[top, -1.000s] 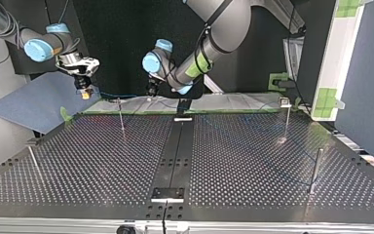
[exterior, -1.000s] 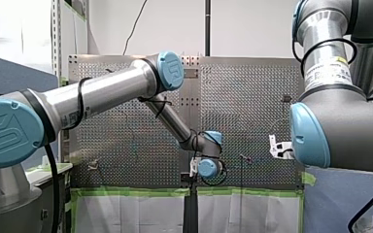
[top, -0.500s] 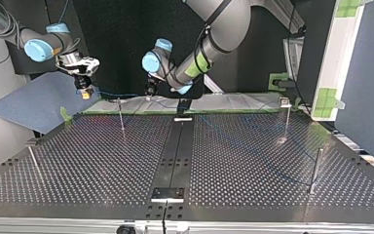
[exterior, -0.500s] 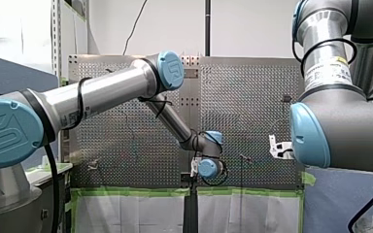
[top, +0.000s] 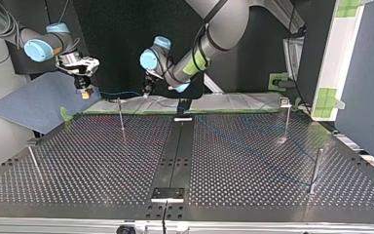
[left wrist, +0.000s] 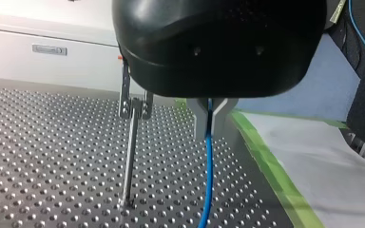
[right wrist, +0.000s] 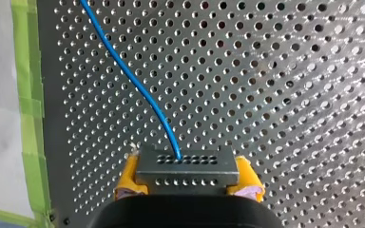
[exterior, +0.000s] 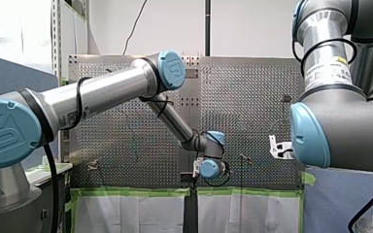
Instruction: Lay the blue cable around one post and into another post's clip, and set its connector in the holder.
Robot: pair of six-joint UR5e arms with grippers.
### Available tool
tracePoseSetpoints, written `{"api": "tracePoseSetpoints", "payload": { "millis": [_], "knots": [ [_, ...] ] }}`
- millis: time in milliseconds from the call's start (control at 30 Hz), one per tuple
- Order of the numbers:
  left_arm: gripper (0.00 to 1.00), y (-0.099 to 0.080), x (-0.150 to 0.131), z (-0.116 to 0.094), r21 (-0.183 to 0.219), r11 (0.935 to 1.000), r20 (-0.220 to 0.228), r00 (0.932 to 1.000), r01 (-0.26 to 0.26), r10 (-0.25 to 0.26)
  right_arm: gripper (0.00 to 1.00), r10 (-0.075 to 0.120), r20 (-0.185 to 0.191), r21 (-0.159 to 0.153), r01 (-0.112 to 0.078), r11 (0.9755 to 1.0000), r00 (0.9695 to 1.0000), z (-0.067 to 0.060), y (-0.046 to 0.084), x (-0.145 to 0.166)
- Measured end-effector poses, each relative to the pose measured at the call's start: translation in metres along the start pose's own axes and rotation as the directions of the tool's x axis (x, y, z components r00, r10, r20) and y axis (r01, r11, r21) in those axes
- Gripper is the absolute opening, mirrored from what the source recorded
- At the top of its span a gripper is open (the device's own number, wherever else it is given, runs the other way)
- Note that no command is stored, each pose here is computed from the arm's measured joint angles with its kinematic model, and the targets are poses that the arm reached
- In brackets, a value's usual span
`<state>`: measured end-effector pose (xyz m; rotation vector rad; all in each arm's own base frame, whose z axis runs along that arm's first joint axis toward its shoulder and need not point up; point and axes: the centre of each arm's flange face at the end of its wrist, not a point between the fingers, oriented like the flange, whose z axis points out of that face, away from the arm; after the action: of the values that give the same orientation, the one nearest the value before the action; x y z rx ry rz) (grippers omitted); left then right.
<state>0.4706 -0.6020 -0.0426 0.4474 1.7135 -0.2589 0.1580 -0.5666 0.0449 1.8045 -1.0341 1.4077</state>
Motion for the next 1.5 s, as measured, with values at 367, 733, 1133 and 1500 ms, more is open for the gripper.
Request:
{"api": "tracePoseSetpoints", "payload": {
  "millis": [367,733,1133,1500],
  "knots": [
    [0.02,-0.008,-0.005,-0.008,0.007,1.0,0.009,1.0,-0.002,0.002,0.0,0.007,0.013,-0.03,-0.006,0.9995,0.9999,-0.002,0.005,-0.002],
    [0.02,0.005,-0.005,-0.019,-0.001,0.9995,0.035,0.9989,0.03,-0.03,0.0,0.011,0.01,-0.03,-0.011,0.9995,0.9999,-0.002,0.005,-0.003],
    [0.02,0.009,-0.003,-0.017,0.021,0.9982,0.035,0.9978,0.056,-0.057,0.0,-0.023,-0.028,-0.006,0.023,0.9997,0.9993,0.001,0.003,-0.017],
    [0.02,0.016,-0.003,-0.014,0.013,0.9964,0.035,0.9958,0.084,-0.085,0.0,-0.106,-0.096,-0.022,0.105,0.9943,0.9897,0.007,0.012,-0.013]
  ]
}}
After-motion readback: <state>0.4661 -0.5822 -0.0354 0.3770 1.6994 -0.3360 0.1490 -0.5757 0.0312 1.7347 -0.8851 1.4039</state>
